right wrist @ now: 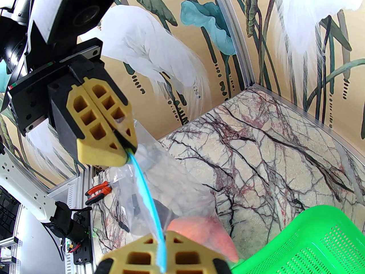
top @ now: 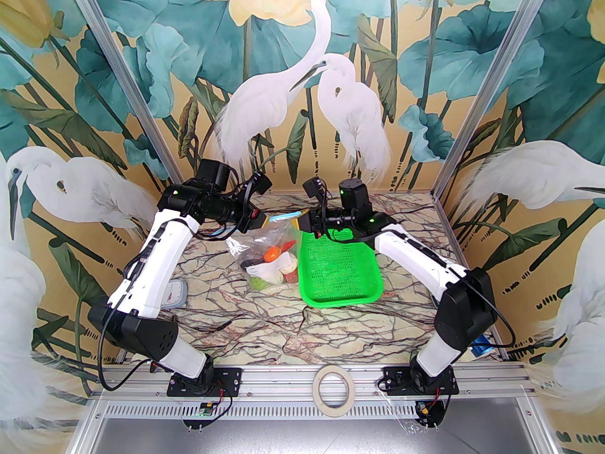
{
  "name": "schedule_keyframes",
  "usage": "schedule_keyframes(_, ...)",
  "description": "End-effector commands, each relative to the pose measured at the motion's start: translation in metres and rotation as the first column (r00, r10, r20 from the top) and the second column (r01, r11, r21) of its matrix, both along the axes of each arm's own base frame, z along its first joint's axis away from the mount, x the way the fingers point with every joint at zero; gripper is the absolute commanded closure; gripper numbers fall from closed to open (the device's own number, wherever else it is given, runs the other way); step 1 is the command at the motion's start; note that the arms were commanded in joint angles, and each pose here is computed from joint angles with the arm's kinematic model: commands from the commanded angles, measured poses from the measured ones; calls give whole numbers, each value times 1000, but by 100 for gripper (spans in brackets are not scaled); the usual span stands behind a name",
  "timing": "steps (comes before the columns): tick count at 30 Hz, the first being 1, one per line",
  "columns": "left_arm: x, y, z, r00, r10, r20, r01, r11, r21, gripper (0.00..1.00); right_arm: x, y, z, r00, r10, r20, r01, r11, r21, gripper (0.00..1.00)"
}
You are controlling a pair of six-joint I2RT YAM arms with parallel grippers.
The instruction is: Place the food in the zip-top bag and seal the zipper
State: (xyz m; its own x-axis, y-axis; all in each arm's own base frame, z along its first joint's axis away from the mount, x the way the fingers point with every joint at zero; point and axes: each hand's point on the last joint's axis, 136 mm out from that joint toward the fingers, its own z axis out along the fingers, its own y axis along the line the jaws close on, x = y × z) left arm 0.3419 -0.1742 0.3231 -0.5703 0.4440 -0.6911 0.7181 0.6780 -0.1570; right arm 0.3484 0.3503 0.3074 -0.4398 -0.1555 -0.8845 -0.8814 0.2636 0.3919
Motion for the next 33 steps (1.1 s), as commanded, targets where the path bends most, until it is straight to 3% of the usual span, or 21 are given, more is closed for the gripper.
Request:
schedule_keyframes(1, 1, 20, 3, 996, 88, 22, -89, 995, 37, 100, 5, -11, 23, 997, -53, 52, 51, 998, 35, 100)
schedule_keyframes(33, 7, 74, -17, 926, 376, -23, -371, 921, 121, 100, 8, -16, 25, 994, -98, 49, 97, 995, 33, 100)
